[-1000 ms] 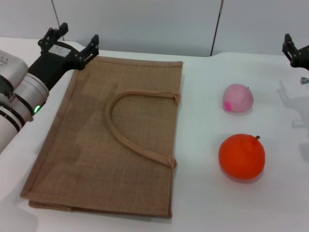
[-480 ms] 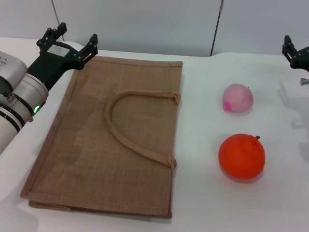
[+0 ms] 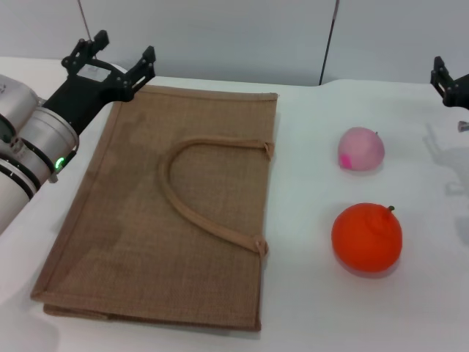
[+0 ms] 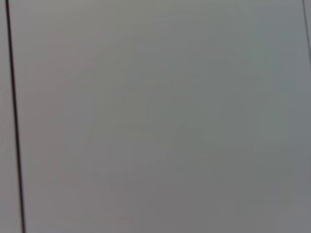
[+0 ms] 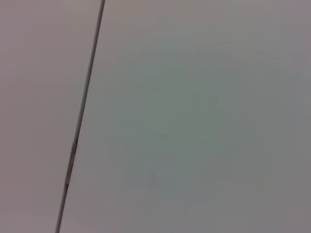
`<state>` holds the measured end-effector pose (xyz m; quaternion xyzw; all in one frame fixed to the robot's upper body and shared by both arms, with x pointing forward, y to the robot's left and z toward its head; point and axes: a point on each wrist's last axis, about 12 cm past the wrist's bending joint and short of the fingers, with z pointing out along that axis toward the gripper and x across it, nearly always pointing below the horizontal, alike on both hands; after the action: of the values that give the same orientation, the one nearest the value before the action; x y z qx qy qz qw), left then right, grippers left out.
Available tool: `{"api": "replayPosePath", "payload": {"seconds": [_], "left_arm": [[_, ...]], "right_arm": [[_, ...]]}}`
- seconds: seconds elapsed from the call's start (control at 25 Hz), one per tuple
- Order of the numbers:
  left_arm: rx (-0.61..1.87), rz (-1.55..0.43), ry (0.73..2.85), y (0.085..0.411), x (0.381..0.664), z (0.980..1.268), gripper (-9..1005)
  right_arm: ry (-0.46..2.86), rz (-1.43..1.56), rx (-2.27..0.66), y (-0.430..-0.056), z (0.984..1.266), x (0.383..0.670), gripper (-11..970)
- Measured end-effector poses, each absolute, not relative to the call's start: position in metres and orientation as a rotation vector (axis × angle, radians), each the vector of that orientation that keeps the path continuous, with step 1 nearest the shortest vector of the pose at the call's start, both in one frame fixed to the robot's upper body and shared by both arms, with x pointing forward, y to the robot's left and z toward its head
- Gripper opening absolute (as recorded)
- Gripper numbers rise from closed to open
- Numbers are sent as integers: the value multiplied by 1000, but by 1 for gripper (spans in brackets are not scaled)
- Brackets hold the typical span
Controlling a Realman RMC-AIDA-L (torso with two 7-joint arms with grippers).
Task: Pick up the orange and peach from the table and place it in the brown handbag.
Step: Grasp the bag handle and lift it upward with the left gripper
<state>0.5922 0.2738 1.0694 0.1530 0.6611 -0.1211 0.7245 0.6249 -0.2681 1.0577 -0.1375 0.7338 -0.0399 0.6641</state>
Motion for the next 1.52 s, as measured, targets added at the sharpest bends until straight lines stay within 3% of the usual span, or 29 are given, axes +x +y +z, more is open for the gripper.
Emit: {"api": "replayPosePath", "payload": {"seconds": [0.68,1.52], "left_arm": [[559,-520,1757,259,614,1073,879],[805,-422,1998,280,618,1079,814]], "right_arm": [[1683,-100,-307,-272,1052,621,711],[1692,-104,-318,-273,1051,620,711]]}}
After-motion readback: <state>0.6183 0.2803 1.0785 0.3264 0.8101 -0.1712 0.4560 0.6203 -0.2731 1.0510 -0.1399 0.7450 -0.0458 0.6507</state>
